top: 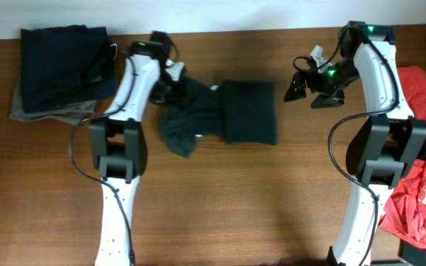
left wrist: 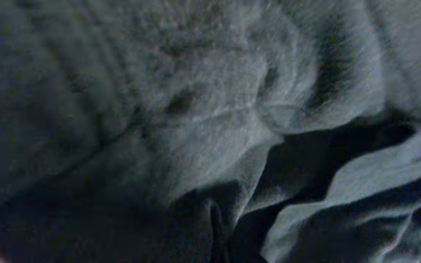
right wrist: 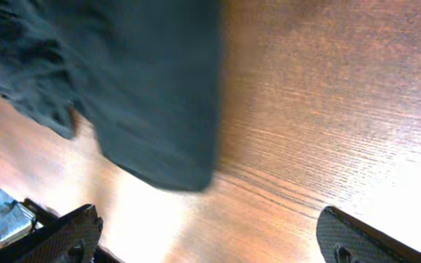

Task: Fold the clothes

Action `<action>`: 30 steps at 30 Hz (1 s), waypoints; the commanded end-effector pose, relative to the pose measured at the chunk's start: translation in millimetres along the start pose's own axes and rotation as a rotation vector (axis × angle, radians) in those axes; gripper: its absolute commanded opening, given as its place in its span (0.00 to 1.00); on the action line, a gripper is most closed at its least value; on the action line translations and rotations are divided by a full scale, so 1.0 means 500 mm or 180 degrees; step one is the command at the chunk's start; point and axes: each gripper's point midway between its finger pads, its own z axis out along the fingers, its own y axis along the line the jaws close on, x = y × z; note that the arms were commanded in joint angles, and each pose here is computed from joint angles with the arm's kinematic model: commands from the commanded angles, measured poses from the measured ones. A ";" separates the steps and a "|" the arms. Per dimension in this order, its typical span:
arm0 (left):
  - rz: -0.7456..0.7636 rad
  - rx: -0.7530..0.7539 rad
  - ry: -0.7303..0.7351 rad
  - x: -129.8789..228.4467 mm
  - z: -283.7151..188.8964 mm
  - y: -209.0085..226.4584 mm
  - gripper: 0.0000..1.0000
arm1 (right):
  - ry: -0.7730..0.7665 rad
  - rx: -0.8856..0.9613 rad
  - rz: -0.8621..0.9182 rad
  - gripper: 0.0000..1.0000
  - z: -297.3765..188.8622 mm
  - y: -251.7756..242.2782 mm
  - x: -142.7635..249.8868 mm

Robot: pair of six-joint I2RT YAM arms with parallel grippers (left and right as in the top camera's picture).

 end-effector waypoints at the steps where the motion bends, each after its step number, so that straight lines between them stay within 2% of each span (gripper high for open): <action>1: 0.0044 -0.0496 -0.0279 -0.037 -0.080 0.070 0.00 | -0.0124 0.0049 -0.0047 0.99 -0.025 0.004 -0.008; 4: 0.0085 -0.0508 -0.0503 -0.057 -0.145 0.054 0.00 | -0.0155 0.0056 -0.0074 0.99 -0.023 0.007 -0.014; 10: 0.0288 -0.0452 -0.0734 -0.068 -0.197 -0.020 0.01 | -0.0186 0.0068 -0.0138 0.99 -0.004 0.030 -0.027; 13: 0.0335 -0.0398 -0.0722 -0.062 -0.190 -0.067 0.00 | -0.0179 0.0147 -0.0186 0.99 0.006 0.036 -0.031; 14: 0.0433 -0.0279 -0.0675 -0.051 -0.178 -0.114 0.01 | -0.0185 0.0284 -0.0095 0.99 0.010 0.028 -0.034; 17: 0.0594 -0.0148 -0.0636 -0.037 -0.162 -0.182 0.00 | -0.0205 0.0482 0.0085 0.99 0.011 0.010 -0.038; 23: 0.0928 -0.0061 -0.0611 -0.005 -0.132 -0.306 0.01 | -0.0218 0.0489 0.0080 0.99 0.013 0.008 -0.040; 25: 0.1032 -0.0044 -0.0584 0.009 -0.123 -0.339 0.06 | -0.0242 0.0493 0.0105 0.99 0.013 0.008 -0.043; 26: 0.1080 -0.0037 -0.0568 0.017 -0.118 -0.354 0.12 | -0.0257 0.0494 0.0111 0.99 0.012 0.007 -0.046; 28: 0.1150 -0.0028 -0.0541 0.029 -0.111 -0.376 0.37 | -0.0279 0.0528 0.0116 0.99 0.011 0.003 -0.049; 29: 0.1184 -0.0024 -0.0530 0.034 -0.108 -0.386 0.46 | -0.0284 0.0540 0.0117 0.99 0.010 0.001 -0.049; 30: 0.1212 -0.0020 -0.0521 0.039 -0.106 -0.394 0.64 | -0.0294 0.0539 0.0121 0.99 0.009 -0.001 -0.051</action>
